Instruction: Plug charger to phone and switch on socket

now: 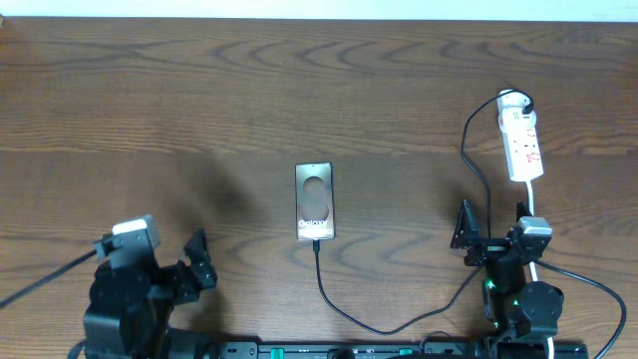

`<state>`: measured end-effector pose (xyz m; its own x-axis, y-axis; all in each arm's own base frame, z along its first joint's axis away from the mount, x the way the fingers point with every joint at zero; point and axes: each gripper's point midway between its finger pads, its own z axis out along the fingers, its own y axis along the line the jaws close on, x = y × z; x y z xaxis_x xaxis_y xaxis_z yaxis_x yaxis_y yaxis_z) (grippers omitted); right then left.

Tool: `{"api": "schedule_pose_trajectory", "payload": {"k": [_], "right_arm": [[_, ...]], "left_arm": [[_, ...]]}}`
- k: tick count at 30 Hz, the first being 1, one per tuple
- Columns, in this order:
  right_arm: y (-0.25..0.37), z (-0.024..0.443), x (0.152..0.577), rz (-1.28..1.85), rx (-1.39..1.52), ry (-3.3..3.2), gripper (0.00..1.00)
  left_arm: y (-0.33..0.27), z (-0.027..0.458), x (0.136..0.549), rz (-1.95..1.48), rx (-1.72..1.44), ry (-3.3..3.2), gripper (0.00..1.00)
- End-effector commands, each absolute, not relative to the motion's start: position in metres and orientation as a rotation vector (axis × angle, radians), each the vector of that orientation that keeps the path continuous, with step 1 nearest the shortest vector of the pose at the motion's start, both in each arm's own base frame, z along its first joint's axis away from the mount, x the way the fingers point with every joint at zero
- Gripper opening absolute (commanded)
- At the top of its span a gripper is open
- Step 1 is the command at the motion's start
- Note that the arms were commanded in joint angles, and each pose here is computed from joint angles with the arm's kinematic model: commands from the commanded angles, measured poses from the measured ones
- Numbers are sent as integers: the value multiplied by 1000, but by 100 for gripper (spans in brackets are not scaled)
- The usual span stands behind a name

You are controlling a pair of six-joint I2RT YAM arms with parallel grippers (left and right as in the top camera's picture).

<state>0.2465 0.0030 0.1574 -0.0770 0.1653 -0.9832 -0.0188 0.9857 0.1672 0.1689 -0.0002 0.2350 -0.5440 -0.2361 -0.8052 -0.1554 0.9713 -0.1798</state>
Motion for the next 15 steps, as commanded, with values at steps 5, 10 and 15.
{"api": "schedule_pose_trajectory", "payload": {"k": [5,10,15], "right_arm": [[1,157,246,131,108,1640,99],[1,157,246,131,108,1640,99],[1,157,246,131,108,1640,99]], "left_arm": [[18,205,153,-55,-351,2073,99],[15,197,158,-95,-342,1975,99],[10,205,181,-97,-259,1876,99]]}}
